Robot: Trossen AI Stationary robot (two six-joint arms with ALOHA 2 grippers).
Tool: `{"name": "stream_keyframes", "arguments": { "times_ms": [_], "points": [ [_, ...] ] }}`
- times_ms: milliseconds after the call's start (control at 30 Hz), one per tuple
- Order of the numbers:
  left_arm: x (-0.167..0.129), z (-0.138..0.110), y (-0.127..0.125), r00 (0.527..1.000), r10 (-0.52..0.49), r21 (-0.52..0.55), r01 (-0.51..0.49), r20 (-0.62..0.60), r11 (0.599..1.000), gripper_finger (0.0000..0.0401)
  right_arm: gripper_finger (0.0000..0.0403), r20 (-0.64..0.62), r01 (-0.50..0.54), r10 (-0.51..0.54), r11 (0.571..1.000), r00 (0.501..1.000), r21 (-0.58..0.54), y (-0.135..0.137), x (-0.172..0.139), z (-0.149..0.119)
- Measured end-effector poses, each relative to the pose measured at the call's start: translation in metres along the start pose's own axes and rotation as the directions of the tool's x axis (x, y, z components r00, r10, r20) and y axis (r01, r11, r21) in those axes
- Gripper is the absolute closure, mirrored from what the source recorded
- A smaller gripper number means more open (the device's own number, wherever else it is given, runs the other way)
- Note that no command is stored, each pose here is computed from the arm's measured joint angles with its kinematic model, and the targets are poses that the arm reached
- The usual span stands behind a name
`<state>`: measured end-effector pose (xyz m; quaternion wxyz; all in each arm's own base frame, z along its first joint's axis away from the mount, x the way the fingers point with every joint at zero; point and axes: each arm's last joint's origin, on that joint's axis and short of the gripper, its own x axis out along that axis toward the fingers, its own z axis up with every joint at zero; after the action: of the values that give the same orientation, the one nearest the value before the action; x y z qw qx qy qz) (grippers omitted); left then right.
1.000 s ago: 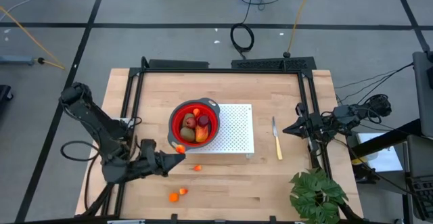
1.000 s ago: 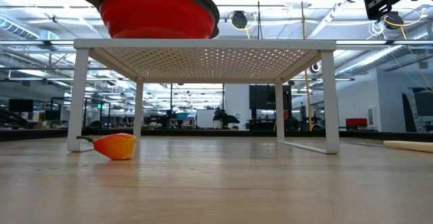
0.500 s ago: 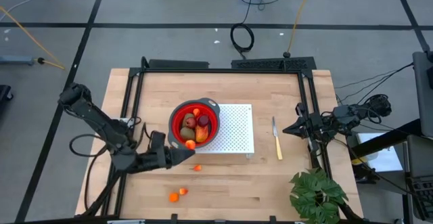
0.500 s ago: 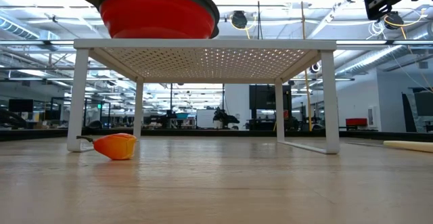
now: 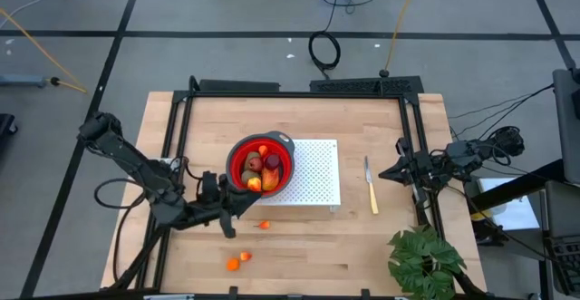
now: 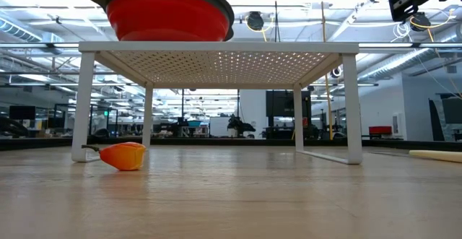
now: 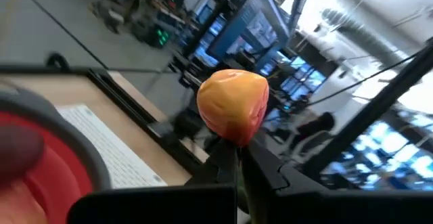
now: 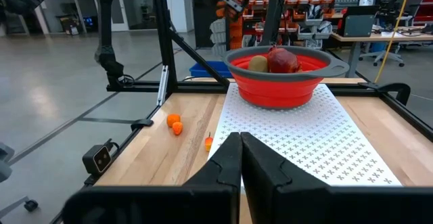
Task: Pick & Place Fruit
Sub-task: Put the orange pear into the red strainer bowl on the shelf
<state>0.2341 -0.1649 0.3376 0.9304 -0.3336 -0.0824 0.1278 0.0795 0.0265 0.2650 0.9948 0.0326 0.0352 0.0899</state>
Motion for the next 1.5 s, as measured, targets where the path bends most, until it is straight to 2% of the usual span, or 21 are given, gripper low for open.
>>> {"name": "stream_keyframes", "arguments": {
  "times_ms": [167,333,533,600,733,933,1033,1167,1333,1500],
  "points": [
    [0.017,0.004,0.012,1.0,0.012,0.068,-0.01,-0.019,0.998,0.0401,0.0403,0.0,0.0,0.0,1.0,1.0,0.0,0.0,0.0,0.0],
    [0.038,0.006,0.034,0.991,0.01,0.025,-0.007,-0.13,1.0,0.0401,0.0403,0.0,0.0,0.0,1.0,1.0,0.0,0.0,0.0,0.0],
    [0.061,0.017,0.056,0.957,0.006,-0.008,-0.008,-0.29,1.0,0.0401,0.0403,0.0,0.0,0.0,1.0,1.0,0.0,0.0,0.0,0.0],
    [0.067,0.025,0.06,0.926,0.049,0.009,-0.05,-0.374,0.999,0.0401,0.0403,0.0,0.0,0.0,1.0,1.0,0.0,0.0,0.0,0.0],
    [0.073,0.053,0.065,0.833,0.177,0.07,-0.165,-0.524,0.984,0.0401,0.0403,-0.001,0.0,0.0,1.0,1.0,0.0,0.0,0.0,0.0],
    [0.07,0.092,0.07,0.726,0.321,0.154,-0.289,-0.608,0.945,0.0401,0.0403,-0.01,0.001,-0.001,1.0,1.0,-0.003,0.0,0.0,-0.001],
    [0.064,0.105,0.074,0.668,0.397,0.187,-0.366,-0.629,0.912,0.0401,0.0403,-0.032,0.003,-0.003,1.0,0.999,-0.007,0.0,0.0,-0.003],
    [0.057,0.116,0.082,0.593,0.485,0.214,-0.469,-0.643,0.857,0.0401,0.0403,-0.065,0.005,-0.006,1.0,0.998,-0.015,-0.001,0.0,-0.007],
    [0.053,0.119,0.095,0.498,0.55,0.254,-0.543,-0.67,0.8,0.0401,0.0403,-0.066,0.005,-0.006,1.0,0.998,-0.015,-0.001,0.0,-0.007],
    [0.06,0.117,0.102,0.477,0.571,0.31,-0.519,-0.668,0.796,0.0401,0.0403,-0.065,0.005,-0.006,1.0,0.998,-0.015,-0.001,0.0,-0.007]
  ]
}}
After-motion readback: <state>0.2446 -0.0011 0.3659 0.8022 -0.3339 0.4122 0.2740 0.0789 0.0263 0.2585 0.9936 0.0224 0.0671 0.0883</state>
